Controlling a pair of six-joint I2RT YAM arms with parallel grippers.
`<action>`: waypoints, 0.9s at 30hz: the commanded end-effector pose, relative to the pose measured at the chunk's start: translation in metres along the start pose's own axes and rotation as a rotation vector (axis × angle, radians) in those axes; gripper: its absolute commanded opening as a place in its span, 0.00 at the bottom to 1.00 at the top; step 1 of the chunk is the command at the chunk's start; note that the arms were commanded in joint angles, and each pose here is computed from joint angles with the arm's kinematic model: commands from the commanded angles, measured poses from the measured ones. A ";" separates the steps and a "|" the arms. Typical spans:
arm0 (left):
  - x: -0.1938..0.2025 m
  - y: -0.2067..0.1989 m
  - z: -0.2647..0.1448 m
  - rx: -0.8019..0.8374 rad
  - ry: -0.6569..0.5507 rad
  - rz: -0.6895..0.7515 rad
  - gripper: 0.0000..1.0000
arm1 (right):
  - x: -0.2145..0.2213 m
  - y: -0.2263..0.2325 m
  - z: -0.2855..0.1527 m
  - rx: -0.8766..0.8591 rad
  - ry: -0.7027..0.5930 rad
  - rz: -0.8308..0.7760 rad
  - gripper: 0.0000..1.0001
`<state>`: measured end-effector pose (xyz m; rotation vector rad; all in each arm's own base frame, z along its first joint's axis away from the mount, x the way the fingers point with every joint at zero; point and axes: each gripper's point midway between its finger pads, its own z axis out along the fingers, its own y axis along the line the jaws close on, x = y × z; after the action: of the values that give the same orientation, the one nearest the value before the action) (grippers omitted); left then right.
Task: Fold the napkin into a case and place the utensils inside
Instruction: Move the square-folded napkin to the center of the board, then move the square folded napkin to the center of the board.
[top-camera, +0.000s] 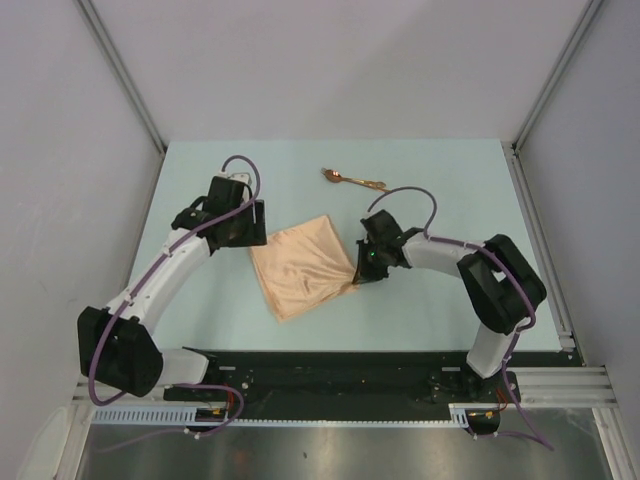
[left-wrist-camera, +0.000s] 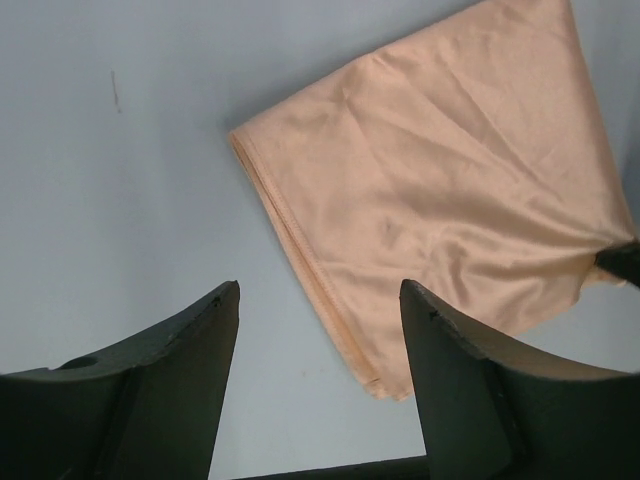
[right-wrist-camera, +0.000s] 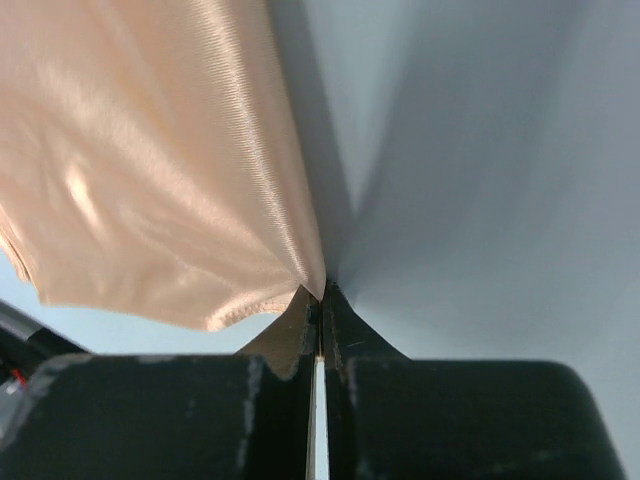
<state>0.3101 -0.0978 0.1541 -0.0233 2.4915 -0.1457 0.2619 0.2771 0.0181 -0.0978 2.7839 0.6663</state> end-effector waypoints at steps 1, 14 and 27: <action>-0.007 -0.022 -0.003 0.127 -0.030 -0.018 0.71 | -0.041 -0.070 -0.010 0.154 -0.037 -0.103 0.00; -0.024 -0.082 0.065 0.381 0.159 -0.075 0.78 | -0.202 -0.120 -0.062 0.369 -0.211 -0.019 0.70; 0.011 -0.018 0.123 0.186 0.312 -0.082 0.77 | -0.064 -0.014 -0.059 -0.149 -0.129 0.094 0.81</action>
<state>0.3729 -0.1470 0.0613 -0.0186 2.7609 -0.4785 0.3254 0.1955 0.0614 0.0706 2.7113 0.6223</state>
